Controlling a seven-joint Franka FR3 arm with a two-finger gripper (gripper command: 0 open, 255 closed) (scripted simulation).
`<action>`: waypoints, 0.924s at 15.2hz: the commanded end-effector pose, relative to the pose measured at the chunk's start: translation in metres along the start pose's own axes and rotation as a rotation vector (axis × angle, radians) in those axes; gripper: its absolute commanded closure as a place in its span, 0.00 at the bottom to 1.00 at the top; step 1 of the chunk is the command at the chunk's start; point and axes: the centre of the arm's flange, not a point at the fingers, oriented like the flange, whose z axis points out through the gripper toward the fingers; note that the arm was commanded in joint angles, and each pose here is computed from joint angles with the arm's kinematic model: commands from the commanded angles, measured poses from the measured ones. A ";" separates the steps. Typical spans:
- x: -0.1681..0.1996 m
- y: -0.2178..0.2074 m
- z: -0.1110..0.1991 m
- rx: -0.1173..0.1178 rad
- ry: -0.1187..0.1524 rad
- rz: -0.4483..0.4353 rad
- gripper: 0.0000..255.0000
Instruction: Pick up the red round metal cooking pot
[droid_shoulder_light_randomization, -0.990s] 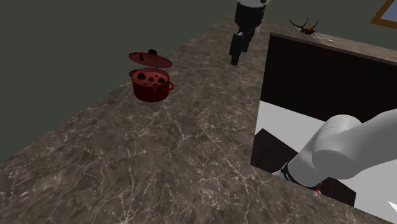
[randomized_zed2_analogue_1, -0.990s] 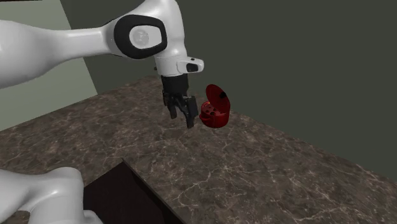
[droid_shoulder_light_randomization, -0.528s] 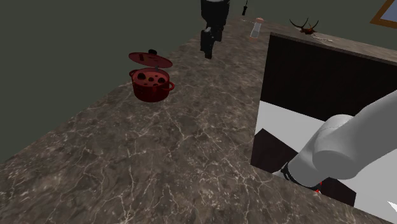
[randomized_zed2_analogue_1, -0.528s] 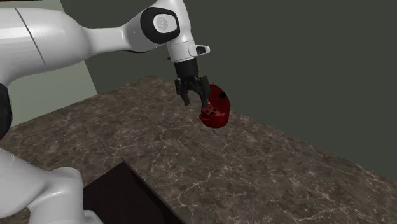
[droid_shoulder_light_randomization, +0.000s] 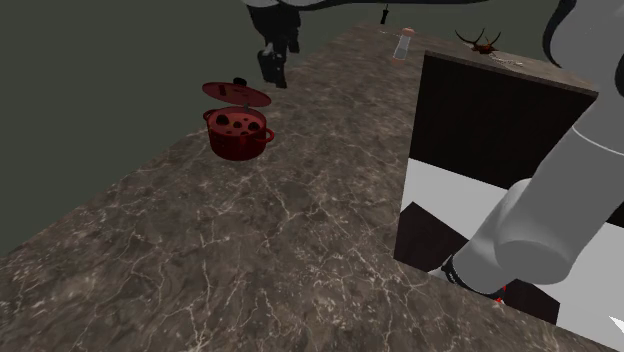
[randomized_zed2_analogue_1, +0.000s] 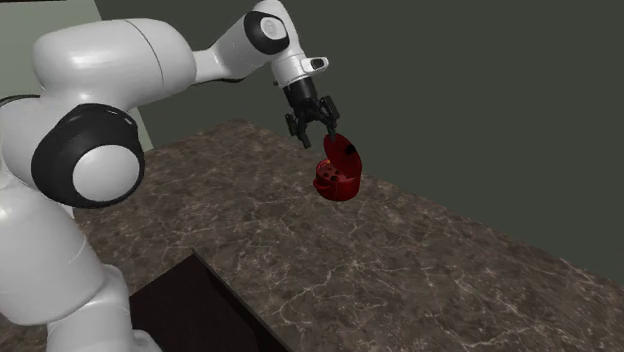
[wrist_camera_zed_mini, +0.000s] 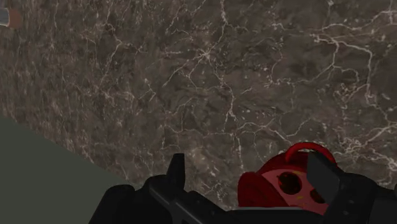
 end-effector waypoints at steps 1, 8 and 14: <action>0.025 -0.015 -0.007 -0.052 0.004 -0.029 0.00; 0.103 -0.076 -0.024 -0.224 0.018 -0.139 0.00; 0.118 -0.098 -0.008 -0.254 0.021 -0.158 0.00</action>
